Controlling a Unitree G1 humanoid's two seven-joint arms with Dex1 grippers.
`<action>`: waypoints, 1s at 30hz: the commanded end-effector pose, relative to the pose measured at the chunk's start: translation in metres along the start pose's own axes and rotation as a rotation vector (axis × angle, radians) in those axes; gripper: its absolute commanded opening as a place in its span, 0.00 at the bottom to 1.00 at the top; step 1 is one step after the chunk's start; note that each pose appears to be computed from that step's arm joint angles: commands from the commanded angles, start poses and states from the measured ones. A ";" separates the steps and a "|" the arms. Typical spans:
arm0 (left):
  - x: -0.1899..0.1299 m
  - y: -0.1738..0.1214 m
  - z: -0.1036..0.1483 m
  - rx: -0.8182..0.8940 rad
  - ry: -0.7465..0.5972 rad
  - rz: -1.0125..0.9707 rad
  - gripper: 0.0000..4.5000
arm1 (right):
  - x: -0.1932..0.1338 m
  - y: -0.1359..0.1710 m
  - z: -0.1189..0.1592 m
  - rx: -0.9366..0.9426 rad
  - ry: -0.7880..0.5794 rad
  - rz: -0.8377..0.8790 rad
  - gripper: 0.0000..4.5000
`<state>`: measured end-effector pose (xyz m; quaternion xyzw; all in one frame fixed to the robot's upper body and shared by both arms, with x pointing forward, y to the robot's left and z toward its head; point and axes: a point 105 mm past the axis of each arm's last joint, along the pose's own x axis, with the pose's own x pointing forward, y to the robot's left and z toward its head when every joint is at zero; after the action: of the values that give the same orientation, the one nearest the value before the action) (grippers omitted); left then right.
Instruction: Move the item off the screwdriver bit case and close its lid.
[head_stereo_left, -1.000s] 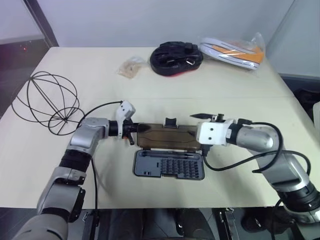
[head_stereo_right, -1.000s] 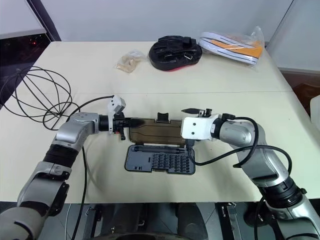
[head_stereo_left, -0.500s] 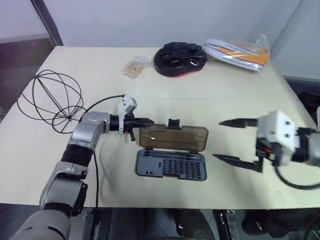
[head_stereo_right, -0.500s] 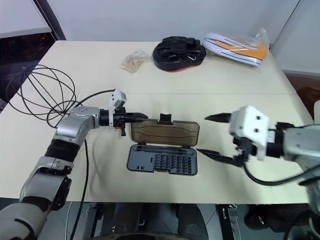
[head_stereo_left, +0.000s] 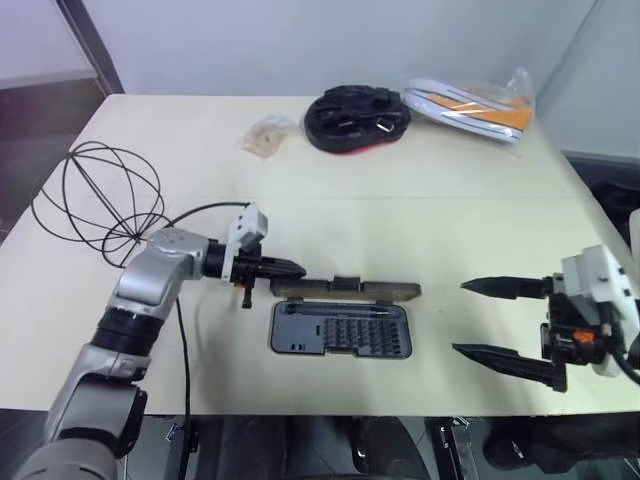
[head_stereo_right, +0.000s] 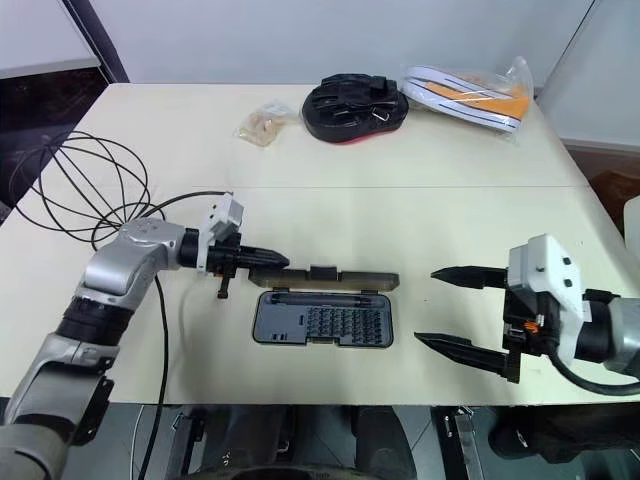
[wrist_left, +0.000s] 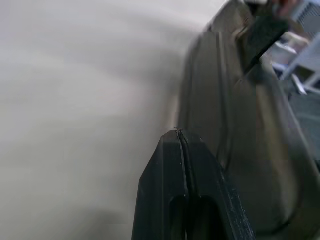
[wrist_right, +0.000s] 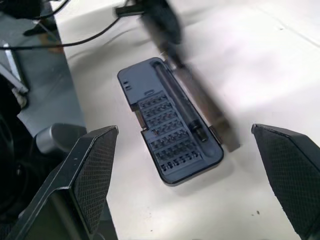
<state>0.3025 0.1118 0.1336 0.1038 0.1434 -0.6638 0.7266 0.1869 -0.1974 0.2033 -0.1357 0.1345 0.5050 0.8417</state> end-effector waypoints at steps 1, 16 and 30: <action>-0.006 -0.009 0.006 0.088 0.028 -0.019 0.00 | -0.006 -0.007 0.000 -0.024 -0.004 -0.042 0.99; 0.014 0.029 0.035 0.190 0.002 0.039 0.00 | 0.062 0.038 -0.020 -0.084 0.053 0.119 0.12; 0.092 0.019 0.001 0.334 0.176 -0.211 0.00 | 0.151 0.063 -0.040 -0.175 0.134 0.211 0.02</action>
<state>0.3298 0.0330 0.0958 0.2515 0.1204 -0.7310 0.6228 0.1958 -0.0664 0.1047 -0.2183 0.1682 0.5917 0.7576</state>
